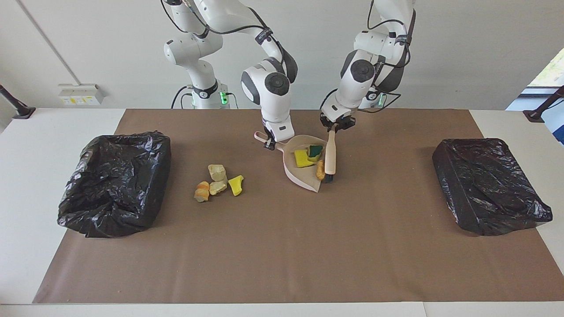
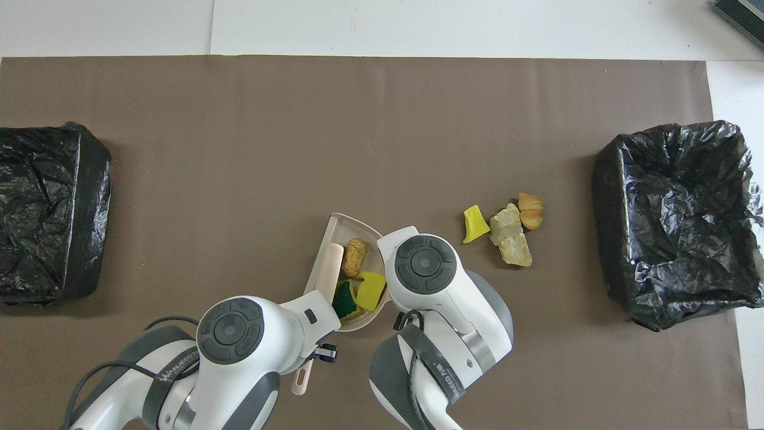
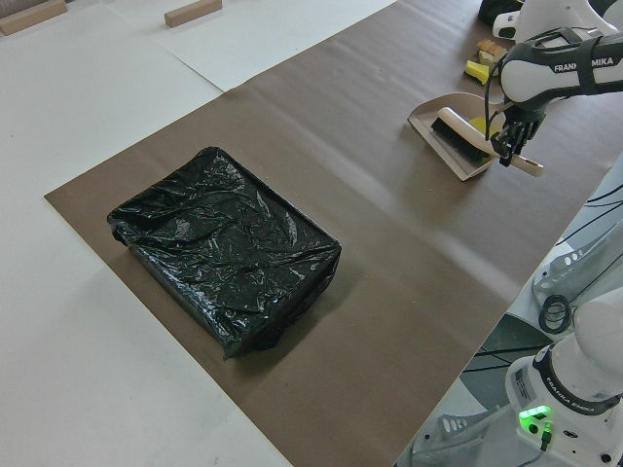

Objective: Sweep and dump trash in bin
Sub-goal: 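Sweep the sponges into the dustpan with the brush in the left gripper, then carry the loaded dustpan over the nearby bin with the right gripper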

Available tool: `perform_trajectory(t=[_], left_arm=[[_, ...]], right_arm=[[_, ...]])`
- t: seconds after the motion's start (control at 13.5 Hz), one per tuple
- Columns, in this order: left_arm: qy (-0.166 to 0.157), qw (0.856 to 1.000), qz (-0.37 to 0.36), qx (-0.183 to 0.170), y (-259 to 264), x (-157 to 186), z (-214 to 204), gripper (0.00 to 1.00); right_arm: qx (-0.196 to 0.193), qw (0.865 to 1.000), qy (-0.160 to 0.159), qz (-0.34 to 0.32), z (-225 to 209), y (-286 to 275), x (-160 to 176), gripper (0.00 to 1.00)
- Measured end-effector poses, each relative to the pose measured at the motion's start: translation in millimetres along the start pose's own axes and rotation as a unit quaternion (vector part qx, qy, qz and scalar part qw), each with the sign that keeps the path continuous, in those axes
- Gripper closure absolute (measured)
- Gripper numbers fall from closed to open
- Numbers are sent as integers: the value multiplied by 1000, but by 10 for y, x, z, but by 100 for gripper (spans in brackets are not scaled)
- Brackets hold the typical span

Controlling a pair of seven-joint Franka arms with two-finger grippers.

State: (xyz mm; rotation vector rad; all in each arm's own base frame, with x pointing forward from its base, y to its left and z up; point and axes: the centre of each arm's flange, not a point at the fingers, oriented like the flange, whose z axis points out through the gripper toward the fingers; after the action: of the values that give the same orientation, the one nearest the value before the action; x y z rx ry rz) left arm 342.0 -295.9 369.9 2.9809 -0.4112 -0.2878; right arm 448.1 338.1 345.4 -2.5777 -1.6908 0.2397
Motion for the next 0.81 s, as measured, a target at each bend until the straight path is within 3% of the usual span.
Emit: perform_trajectory(t=[0.37, 0.81], left_arm=[[35, 999, -18, -20, -96, 249, -422, 74], [31, 999, -28, -13, -314, 346, -666, 74]], right_arm=[[0, 1000, 0, 0, 0, 0, 0, 68], [5, 1000, -7, 7, -89, 60, -57, 68]])
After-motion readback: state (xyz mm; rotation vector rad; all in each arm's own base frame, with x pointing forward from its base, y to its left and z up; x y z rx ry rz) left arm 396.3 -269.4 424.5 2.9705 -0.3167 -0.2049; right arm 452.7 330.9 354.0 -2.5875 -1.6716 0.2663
